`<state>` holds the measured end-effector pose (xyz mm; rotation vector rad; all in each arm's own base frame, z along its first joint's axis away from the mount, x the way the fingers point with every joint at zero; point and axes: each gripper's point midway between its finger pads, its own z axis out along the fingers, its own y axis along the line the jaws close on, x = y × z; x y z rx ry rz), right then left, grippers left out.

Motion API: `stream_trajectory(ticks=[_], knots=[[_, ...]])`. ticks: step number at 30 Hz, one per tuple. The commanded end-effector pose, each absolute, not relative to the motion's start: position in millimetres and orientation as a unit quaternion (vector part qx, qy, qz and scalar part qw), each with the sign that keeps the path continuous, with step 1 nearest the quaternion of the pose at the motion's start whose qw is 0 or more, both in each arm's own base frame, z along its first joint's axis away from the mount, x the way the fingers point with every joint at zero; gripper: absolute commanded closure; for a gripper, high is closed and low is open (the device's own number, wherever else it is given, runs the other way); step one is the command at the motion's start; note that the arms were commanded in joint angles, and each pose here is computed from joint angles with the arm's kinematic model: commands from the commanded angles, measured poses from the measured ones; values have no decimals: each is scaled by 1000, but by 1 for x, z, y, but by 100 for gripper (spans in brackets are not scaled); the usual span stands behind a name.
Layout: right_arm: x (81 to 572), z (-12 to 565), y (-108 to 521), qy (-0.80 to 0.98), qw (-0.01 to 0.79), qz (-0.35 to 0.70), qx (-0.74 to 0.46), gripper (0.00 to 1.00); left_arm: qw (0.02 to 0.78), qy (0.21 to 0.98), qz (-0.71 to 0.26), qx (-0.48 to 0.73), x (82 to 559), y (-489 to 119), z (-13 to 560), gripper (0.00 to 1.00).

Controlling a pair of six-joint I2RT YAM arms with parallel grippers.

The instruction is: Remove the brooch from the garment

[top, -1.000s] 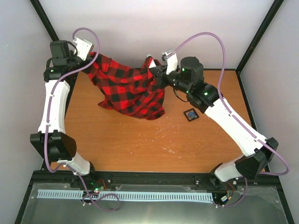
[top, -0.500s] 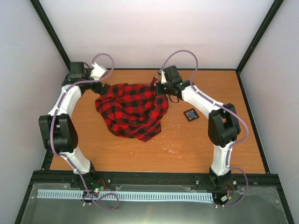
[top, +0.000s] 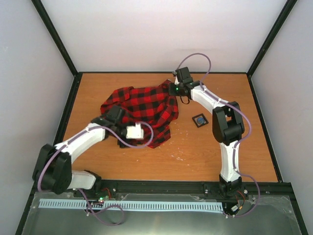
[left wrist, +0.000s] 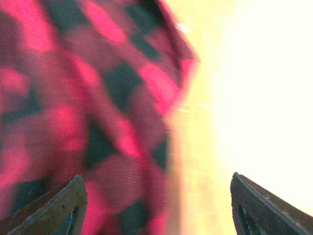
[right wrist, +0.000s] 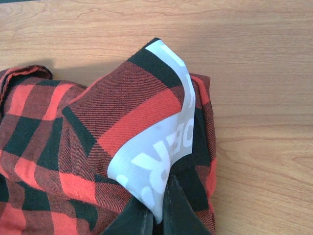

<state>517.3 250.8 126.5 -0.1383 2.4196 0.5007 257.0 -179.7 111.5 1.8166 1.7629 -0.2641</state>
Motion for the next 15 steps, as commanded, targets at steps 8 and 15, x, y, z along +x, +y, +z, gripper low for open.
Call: stream_trajectory(ticks=[8,15], knots=[[519,124,244,922,335,191,-35,97,182,673,-123,706,231,-196,34,32],[517,130,239,917,341,205,-33,98,178,690,-96,695,241,-190,13,47]])
